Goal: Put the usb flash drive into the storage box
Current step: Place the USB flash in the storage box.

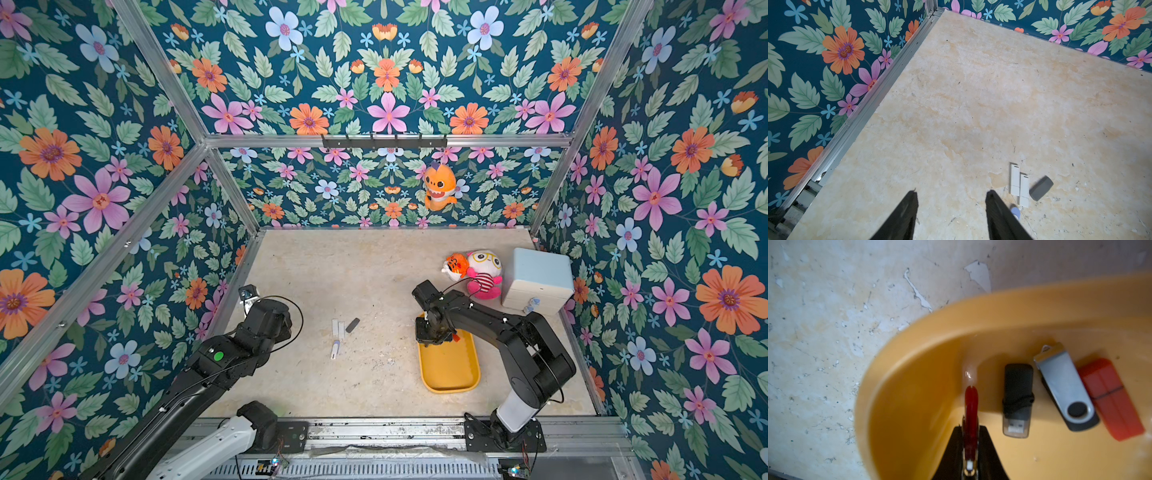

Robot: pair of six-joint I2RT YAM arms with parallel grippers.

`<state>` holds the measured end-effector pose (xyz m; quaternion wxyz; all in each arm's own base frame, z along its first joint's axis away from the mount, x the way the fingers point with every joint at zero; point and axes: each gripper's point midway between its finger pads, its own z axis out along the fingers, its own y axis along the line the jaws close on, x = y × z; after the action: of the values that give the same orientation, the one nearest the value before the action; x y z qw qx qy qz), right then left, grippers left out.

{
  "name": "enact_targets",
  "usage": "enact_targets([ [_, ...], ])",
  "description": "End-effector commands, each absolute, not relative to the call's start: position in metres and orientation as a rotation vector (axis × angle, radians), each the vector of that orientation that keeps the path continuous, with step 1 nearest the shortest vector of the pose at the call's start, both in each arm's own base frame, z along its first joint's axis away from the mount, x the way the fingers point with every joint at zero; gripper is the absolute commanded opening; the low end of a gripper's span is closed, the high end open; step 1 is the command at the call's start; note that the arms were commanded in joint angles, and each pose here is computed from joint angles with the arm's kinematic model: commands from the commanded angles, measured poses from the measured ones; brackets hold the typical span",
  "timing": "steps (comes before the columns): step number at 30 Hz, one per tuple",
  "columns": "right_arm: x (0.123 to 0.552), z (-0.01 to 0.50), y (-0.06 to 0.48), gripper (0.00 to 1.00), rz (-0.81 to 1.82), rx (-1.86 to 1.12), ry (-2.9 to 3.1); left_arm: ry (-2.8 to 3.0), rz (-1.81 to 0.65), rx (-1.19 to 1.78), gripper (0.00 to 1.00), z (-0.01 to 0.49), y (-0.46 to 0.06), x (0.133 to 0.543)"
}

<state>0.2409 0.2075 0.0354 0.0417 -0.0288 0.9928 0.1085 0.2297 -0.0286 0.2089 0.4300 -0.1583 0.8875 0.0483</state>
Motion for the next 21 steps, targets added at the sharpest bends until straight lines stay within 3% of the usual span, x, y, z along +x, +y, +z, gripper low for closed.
enact_targets([
  [1,0.242,0.036,0.208,0.15,0.335,-0.112,3.039,2.213,0.125,-0.386,0.58,0.210,-0.029,0.232],
  [12,0.239,0.038,0.207,0.22,0.335,-0.120,3.045,2.217,0.125,-0.383,0.58,0.210,-0.030,0.232],
  [21,0.239,0.049,0.203,0.38,0.332,-0.125,3.007,2.218,0.123,-0.382,0.58,0.210,-0.030,0.232],
])
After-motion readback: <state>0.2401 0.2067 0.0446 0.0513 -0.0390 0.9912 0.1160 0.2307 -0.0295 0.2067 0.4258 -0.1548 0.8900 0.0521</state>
